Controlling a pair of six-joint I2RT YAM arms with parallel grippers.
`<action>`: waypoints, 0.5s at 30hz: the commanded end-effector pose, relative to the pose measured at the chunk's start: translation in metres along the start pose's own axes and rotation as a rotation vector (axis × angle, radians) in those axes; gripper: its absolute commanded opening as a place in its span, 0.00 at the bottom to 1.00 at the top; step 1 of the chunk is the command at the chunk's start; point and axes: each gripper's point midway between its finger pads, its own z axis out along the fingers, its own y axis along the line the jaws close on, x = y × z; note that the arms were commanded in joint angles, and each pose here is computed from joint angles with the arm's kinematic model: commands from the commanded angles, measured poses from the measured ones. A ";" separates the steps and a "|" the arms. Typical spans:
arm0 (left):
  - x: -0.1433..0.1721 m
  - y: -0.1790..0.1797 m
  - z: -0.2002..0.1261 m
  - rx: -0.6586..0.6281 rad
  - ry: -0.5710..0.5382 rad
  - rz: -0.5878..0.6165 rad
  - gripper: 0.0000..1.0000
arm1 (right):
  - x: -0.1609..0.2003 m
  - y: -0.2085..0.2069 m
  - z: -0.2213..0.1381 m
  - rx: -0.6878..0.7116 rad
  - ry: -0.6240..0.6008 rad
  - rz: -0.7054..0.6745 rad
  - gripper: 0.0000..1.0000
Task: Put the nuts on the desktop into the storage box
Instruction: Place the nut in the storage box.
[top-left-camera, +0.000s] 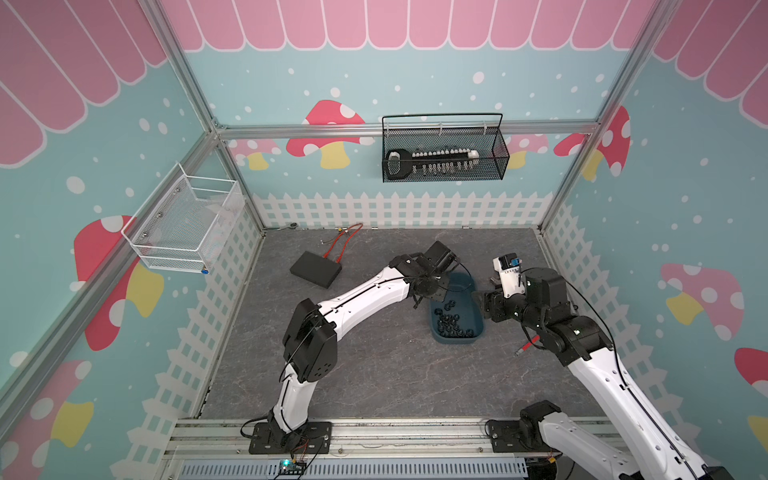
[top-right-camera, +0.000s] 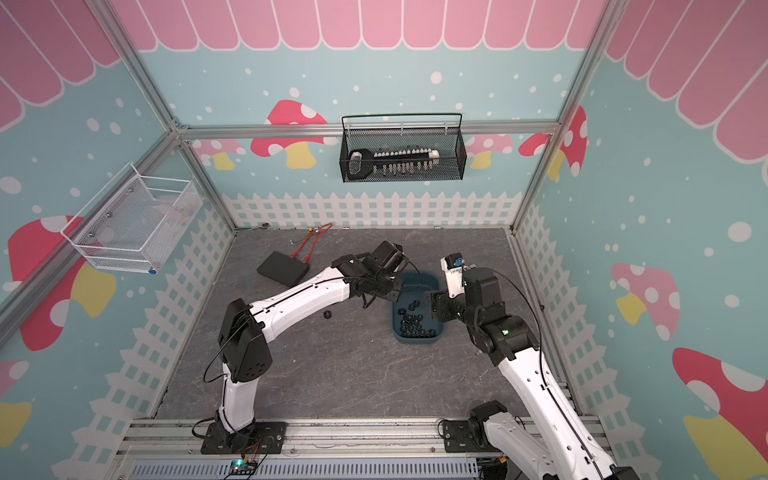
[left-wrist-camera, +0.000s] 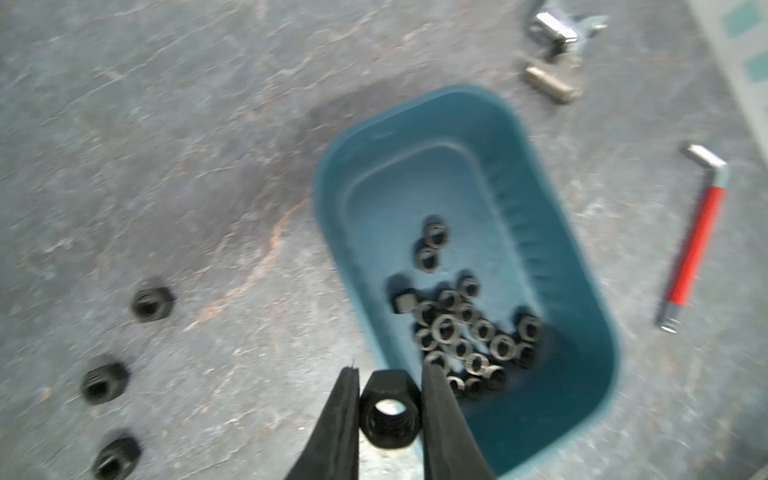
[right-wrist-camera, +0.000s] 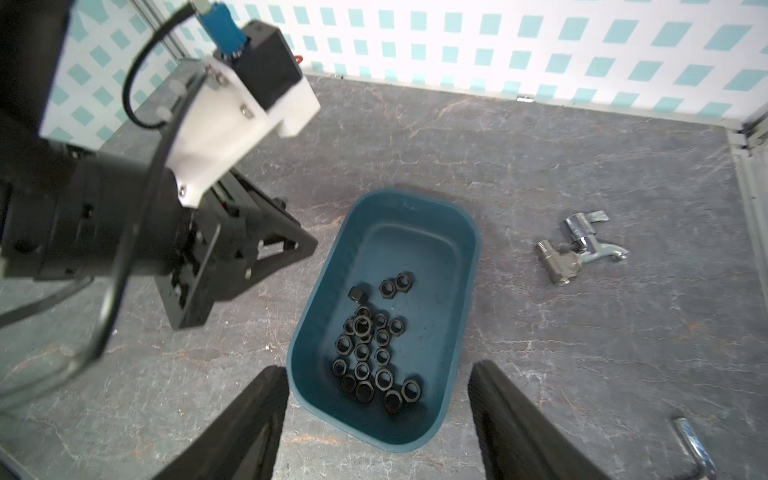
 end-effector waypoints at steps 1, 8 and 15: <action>0.015 -0.010 0.025 0.020 0.068 0.028 0.12 | -0.012 -0.003 -0.005 0.029 -0.041 0.018 0.76; 0.019 -0.014 0.052 0.005 0.093 0.029 0.33 | -0.009 -0.002 -0.005 0.021 -0.033 0.013 0.79; 0.008 -0.017 0.050 0.006 0.067 0.036 0.54 | -0.005 -0.002 -0.004 0.023 -0.022 0.005 0.79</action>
